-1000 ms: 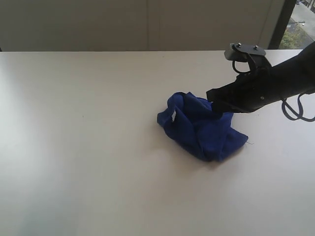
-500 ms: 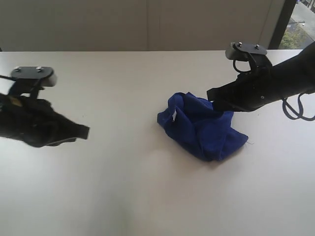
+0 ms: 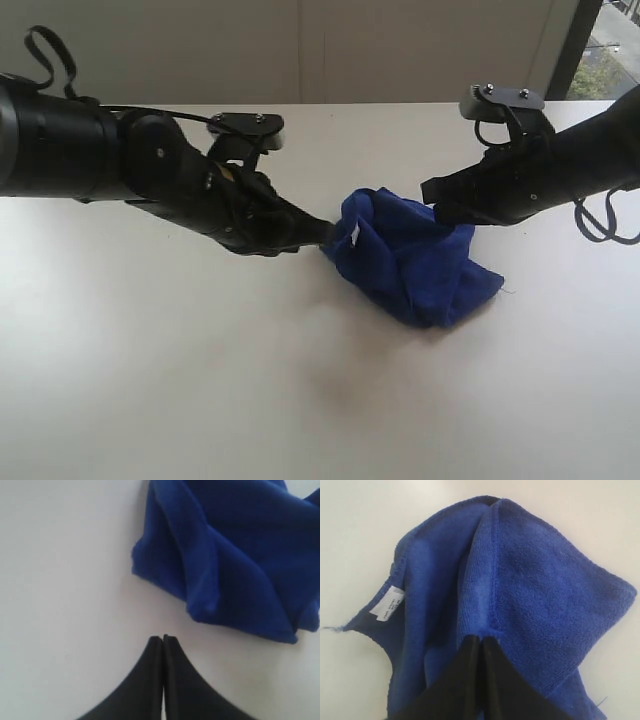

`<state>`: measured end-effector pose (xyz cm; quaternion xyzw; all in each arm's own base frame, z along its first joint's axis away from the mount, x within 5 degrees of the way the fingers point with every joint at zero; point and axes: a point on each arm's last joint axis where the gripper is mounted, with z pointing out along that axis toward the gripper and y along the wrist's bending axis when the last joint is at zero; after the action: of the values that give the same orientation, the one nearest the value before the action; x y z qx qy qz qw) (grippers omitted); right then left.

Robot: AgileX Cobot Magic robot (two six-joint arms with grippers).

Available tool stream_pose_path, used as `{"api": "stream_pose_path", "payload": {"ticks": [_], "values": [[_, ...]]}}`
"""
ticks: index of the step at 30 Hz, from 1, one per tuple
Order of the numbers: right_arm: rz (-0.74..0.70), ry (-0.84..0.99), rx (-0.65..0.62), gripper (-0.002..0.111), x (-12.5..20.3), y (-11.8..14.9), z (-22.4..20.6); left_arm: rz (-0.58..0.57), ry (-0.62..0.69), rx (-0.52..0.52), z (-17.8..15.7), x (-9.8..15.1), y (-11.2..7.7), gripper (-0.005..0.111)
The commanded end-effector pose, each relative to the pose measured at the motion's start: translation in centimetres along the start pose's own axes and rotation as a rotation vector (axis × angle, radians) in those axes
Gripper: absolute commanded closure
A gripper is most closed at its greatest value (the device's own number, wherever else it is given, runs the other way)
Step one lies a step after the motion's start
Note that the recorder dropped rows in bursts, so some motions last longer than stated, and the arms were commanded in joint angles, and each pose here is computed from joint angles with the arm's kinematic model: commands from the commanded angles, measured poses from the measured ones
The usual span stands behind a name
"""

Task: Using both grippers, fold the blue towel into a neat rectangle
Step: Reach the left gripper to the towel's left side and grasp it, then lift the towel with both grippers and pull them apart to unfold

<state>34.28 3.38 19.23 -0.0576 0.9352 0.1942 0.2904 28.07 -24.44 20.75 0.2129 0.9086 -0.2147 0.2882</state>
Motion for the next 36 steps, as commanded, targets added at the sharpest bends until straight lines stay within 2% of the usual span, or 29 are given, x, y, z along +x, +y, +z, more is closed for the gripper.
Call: {"api": "stream_pose_path", "payload": {"ticks": [1,4,10,12,18,24,28,36], "values": [[0.0,0.002,0.004,0.108,0.1,-0.1,0.0,0.019,-0.043,0.027,0.8,-1.0,-1.6,0.106],[0.006,0.017,0.002,0.108,0.3,-0.3,0.4,0.03,-0.035,0.031,1.7,-1.2,-1.9,0.095],[0.011,0.028,0.001,0.108,0.5,-0.4,0.8,0.026,-0.011,0.031,2.8,-1.0,-2.0,0.059],[0.011,0.028,0.001,0.108,0.5,-0.4,0.8,0.034,-0.004,0.038,2.8,-0.8,-2.4,0.054],[0.014,0.025,0.002,0.108,0.5,-0.5,0.8,0.088,-0.027,0.052,2.7,-1.2,-3.5,0.052],[0.014,0.025,0.002,0.108,0.5,-0.5,0.8,0.119,-0.049,0.036,3.3,-1.3,-3.3,0.052],[0.014,0.027,-0.001,0.108,0.5,-0.4,0.8,0.123,-0.033,0.019,5.0,-0.5,-2.8,0.052],[0.014,0.029,-0.003,0.108,0.5,-0.4,0.8,0.124,-0.121,0.008,5.4,-1.1,-2.9,0.052]]}}
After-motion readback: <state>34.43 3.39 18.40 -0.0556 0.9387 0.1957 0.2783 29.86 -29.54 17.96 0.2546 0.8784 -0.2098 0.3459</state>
